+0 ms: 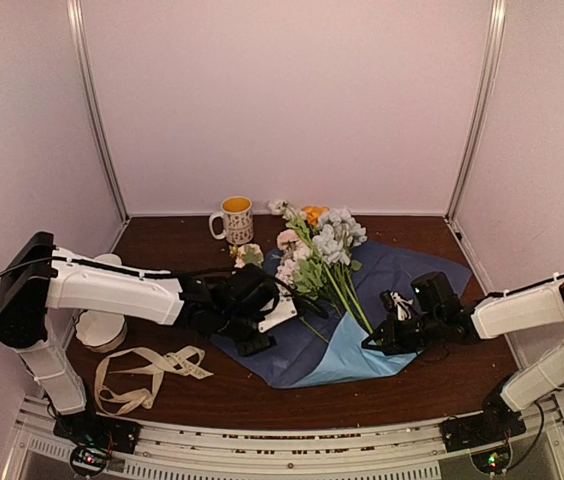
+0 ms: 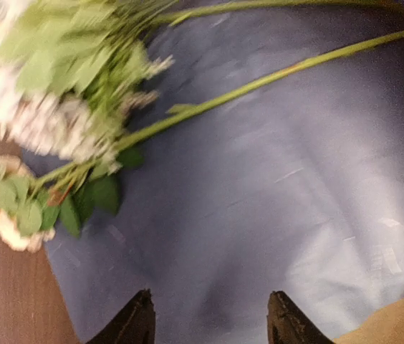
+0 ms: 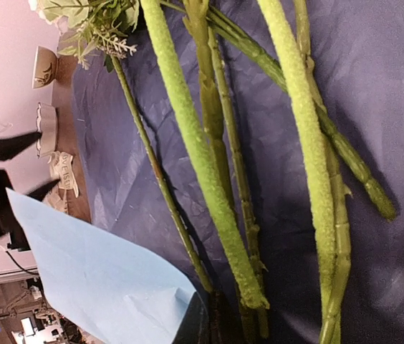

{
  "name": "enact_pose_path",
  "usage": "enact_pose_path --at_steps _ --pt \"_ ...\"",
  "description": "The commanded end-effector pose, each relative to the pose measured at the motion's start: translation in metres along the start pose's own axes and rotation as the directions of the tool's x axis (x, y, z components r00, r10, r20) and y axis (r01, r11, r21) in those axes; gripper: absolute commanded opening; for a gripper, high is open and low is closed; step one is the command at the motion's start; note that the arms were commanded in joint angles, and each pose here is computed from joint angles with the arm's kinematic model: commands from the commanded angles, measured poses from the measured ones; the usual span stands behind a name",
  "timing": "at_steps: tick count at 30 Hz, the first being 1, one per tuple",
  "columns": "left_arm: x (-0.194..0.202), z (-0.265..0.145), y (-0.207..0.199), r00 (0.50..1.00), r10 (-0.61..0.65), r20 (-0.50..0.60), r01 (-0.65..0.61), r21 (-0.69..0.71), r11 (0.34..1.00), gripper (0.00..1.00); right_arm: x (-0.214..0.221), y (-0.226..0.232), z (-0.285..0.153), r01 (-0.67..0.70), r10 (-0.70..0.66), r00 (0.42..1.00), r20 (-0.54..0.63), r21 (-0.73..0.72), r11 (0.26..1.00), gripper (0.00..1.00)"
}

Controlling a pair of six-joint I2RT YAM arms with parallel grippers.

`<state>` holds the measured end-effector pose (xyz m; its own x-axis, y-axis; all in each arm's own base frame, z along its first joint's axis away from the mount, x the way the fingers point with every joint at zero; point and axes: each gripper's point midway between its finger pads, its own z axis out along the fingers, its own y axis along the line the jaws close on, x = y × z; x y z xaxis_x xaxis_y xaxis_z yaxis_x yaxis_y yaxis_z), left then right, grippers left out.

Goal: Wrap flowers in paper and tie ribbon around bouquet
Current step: Press the fold line of the 1/4-folded wrapping paper.

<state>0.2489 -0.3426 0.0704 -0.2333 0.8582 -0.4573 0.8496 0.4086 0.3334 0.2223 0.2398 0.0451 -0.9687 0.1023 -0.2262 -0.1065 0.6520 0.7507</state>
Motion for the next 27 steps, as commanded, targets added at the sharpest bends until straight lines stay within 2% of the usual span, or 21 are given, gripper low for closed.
enact_pose_path --at_steps 1,3,8,13,15,20,23,27 --pt "-0.06 -0.03 -0.086 0.944 0.2 0.261 -0.259 0.216 0.941 0.59 -0.014 0.003 -0.008 0.042 -0.045 0.998 0.04 0.068 0.997 0.0" --pt "-0.067 -0.035 -0.113 0.932 0.205 0.3 -0.299 0.312 0.902 0.63 -0.019 0.0 -0.011 0.047 -0.053 0.997 0.052 0.105 0.993 0.0" --pt "-0.078 -0.043 -0.139 0.924 0.147 0.353 -0.305 0.449 0.84 0.71 -0.025 -0.001 -0.012 0.045 -0.055 0.996 0.076 0.124 0.991 0.0" --pt "-0.078 -0.037 -0.143 0.929 0.141 0.343 -0.298 0.465 0.834 0.72 -0.028 0.0 -0.011 0.042 -0.053 0.995 0.084 0.127 0.991 0.0" --pt "-0.079 -0.028 -0.14 0.939 0.13 0.318 -0.269 0.443 0.855 0.72 -0.03 0.001 -0.011 0.042 -0.053 0.995 0.089 0.121 0.992 0.0" --pt "-0.072 0.002 -0.131 0.98 0.105 0.171 -0.17 0.426 0.888 0.61 -0.032 0.005 -0.011 0.047 -0.058 0.994 0.097 0.107 0.993 0.0" --pt "-0.071 0.009 -0.126 0.988 0.06 0.145 -0.119 0.438 0.891 0.51 -0.03 0.005 -0.012 0.048 -0.058 0.994 0.092 0.109 0.993 0.0" --pt "-0.068 0.011 -0.122 0.991 0.033 0.128 -0.087 0.444 0.892 0.49 -0.03 0.003 -0.012 0.053 -0.065 0.994 0.094 0.12 0.991 0.0"
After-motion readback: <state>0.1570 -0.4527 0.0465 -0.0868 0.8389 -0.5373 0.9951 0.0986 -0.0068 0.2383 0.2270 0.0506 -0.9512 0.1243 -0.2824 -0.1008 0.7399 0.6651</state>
